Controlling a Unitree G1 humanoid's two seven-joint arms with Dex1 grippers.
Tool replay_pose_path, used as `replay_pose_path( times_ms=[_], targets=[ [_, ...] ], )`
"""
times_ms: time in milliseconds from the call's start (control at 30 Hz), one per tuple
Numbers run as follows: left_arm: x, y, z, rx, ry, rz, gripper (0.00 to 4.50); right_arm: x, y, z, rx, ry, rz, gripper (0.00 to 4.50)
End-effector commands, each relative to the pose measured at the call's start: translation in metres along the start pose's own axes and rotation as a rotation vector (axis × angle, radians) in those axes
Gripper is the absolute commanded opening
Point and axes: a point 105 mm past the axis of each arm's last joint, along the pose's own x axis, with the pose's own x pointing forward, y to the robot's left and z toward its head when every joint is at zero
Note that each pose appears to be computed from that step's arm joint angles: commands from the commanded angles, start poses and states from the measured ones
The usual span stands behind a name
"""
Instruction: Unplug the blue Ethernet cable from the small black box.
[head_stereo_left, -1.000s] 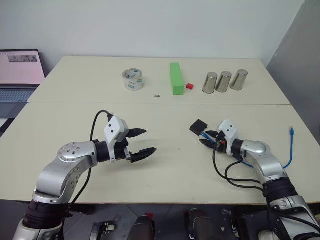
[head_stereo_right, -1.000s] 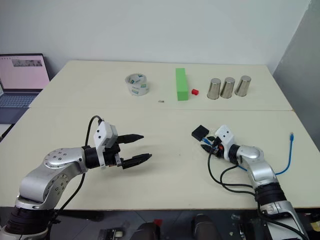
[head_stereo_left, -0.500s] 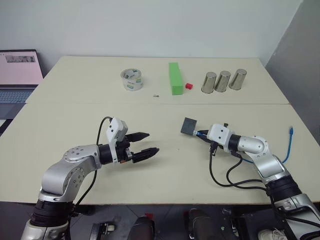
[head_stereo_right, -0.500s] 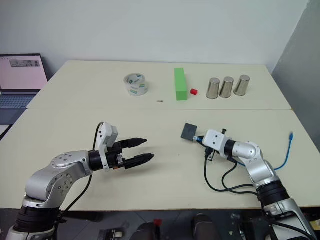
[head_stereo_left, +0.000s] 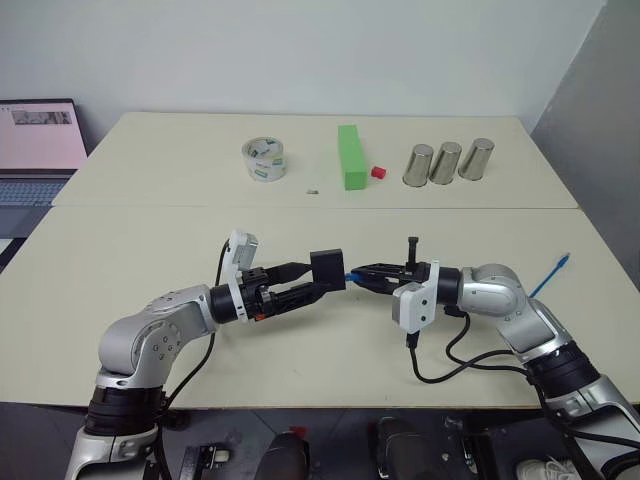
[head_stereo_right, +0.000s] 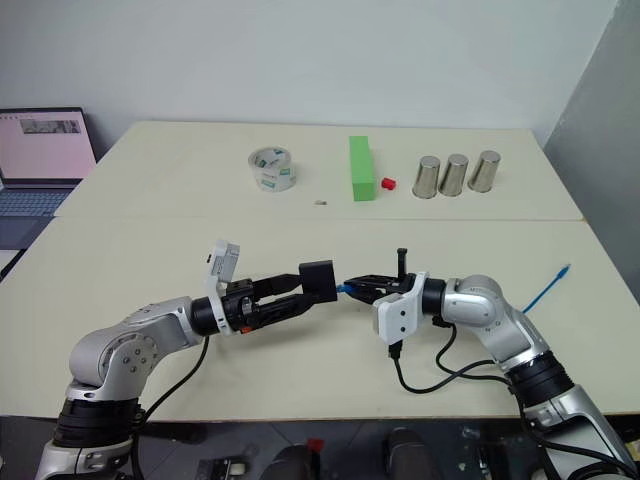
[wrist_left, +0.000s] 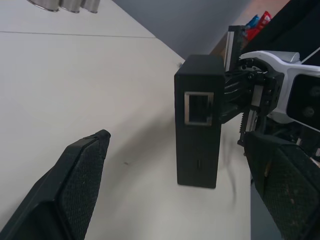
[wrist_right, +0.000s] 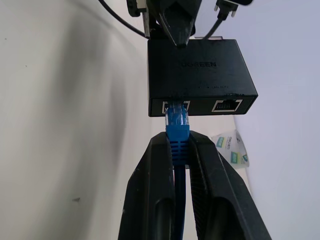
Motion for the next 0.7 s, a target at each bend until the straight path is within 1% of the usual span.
replay_pose_path(
  times_ms=[33, 300, 467, 500, 533, 633, 667, 700],
  targets=[
    [0.001, -0.007, 0.009, 0.012, -0.022, -0.043, 3.99, 0.003, -0.012, 0.013, -0.046, -0.046, -0.024, 0.13],
    [0.001, -0.006, 0.004, 0.009, 0.003, -0.043, 2.35, 0.005, -0.013, 0.015, -0.043, -0.053, -0.039, 0.13],
    [0.002, -0.004, 0.003, 0.016, 0.013, -0.035, 1.04, 0.009, -0.013, 0.017, -0.067, -0.058, -0.038, 0.13],
    [0.002, -0.004, 0.003, 0.017, 0.014, -0.034, 0.98, 0.010, -0.012, 0.017, -0.073, -0.054, -0.030, 0.13],
    [0.002, -0.004, 0.003, 0.017, 0.015, -0.033, 0.80, 0.010, -0.009, 0.016, -0.081, -0.045, -0.009, 0.13],
    [0.002, -0.003, 0.002, 0.022, 0.023, -0.035, 0.80, 0.009, -0.002, 0.014, -0.091, -0.038, 0.029, 0.13],
    [0.001, -0.003, 0.002, 0.022, 0.024, -0.035, 0.80, 0.008, -0.001, 0.014, -0.090, -0.039, 0.029, 0.83],
    [0.001, -0.003, 0.002, 0.023, 0.027, -0.038, 0.80, 0.008, -0.001, 0.015, -0.091, -0.038, 0.040, 0.97]
  ],
)
